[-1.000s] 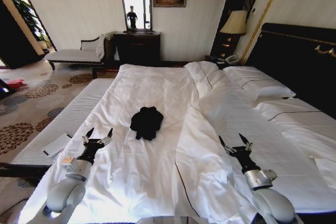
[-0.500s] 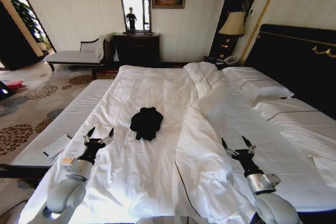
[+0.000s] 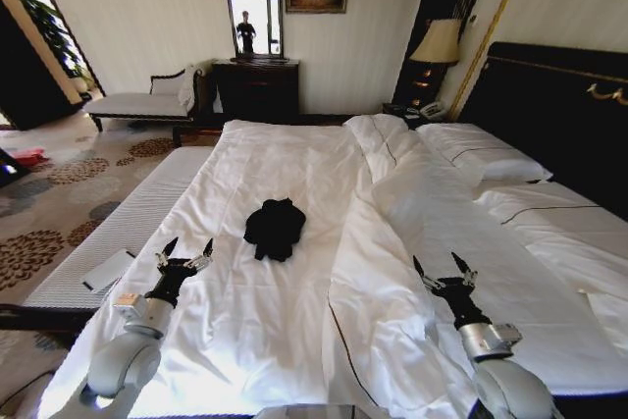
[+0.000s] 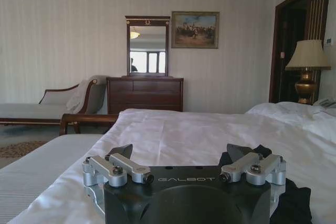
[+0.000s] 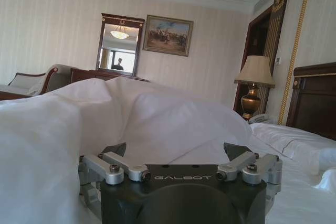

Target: Fold the clothes on the bed.

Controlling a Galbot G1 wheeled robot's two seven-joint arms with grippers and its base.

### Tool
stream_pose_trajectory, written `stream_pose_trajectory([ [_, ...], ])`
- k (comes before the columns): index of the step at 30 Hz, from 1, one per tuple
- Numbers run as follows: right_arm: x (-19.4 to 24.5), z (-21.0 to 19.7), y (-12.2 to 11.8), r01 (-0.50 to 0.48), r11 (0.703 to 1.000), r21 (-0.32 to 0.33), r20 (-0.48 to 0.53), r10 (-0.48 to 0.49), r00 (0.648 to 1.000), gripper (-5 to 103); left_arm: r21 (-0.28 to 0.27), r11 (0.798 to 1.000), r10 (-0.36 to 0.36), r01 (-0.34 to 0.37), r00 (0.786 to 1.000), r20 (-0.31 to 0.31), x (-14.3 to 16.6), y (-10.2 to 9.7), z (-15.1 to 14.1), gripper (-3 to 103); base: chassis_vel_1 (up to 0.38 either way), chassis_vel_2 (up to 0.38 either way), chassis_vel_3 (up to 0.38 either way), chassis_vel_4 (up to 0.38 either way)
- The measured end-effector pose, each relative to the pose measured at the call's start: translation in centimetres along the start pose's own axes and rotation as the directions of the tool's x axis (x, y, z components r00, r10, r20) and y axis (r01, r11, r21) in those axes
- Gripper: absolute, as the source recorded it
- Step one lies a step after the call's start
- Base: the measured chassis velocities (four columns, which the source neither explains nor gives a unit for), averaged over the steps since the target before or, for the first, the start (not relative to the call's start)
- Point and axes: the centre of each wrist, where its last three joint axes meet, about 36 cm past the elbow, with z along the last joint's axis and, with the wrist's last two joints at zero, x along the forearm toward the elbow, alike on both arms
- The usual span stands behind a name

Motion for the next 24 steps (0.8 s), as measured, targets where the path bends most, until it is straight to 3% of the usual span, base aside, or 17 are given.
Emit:
stream_pose_trajectory([
  [12, 0.0, 0.8, 0.1, -0.024, 1.0, 0.005, 0.017, 0.024, 1.0, 100, 0.002, 1.0, -0.007, 0.007, 1.0, -0.002, 0.1, 0.0, 0.1, 100, 0.291, -0.015, -0.297, 0.018],
  [24, 0.0, 1.3, 0.0, -0.032, 0.999, 0.003, 0.024, 0.032, 0.999, 100, 0.005, 1.0, -0.008, 0.008, 1.0, -0.003, 0.2, 0.0, 0.2, 100, -0.053, 0.011, 0.037, -0.023],
])
